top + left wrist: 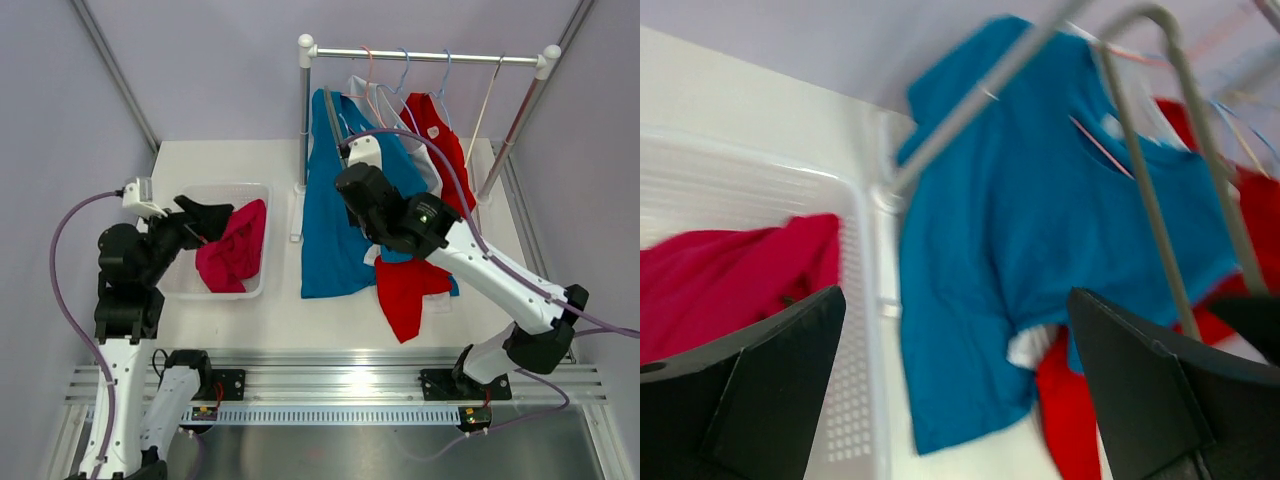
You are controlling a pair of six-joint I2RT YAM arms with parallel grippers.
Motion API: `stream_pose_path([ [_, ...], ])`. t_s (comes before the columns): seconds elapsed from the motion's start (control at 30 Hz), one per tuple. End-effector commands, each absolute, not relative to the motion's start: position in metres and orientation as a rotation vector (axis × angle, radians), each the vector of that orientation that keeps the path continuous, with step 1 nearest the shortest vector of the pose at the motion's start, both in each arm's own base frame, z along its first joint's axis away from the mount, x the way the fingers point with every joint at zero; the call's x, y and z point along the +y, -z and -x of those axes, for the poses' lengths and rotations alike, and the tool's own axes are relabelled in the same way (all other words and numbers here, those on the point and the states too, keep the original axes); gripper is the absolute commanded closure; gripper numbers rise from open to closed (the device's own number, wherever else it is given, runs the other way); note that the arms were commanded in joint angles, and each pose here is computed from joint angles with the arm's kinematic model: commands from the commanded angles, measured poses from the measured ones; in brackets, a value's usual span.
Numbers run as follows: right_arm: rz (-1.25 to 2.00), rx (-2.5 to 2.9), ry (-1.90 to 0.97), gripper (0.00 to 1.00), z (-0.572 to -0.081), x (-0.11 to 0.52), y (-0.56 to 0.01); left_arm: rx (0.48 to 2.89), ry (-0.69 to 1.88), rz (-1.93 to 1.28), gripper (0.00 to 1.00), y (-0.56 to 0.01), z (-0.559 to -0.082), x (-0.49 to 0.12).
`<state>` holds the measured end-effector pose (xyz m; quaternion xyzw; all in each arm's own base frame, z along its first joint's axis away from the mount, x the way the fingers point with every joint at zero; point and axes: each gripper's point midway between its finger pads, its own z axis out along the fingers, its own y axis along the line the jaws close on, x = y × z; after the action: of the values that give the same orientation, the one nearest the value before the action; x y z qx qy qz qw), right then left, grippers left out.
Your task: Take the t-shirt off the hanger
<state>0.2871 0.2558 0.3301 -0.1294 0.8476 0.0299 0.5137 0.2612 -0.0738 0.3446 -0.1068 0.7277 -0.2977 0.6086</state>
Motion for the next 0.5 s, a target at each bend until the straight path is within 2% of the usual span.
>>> stream_pose_path([
  [0.0,0.295,2.000,-0.092,1.00,-0.319,0.262,-0.349,1.731,0.946,-0.056,0.01,-0.334,-0.225,-0.132],
  [0.1,0.278,2.007,-0.072,1.00,-0.345,0.263,-0.352,1.749,1.053,-0.218,0.01,-0.319,-0.198,-0.154],
  [0.27,0.286,1.981,-0.064,1.00,-0.380,0.274,-0.362,1.790,1.079,-0.361,0.01,-0.293,-0.168,-0.167],
  [0.47,0.255,1.959,-0.073,1.00,-0.411,0.278,-0.370,1.835,1.017,-0.414,0.01,-0.260,-0.163,-0.168],
])
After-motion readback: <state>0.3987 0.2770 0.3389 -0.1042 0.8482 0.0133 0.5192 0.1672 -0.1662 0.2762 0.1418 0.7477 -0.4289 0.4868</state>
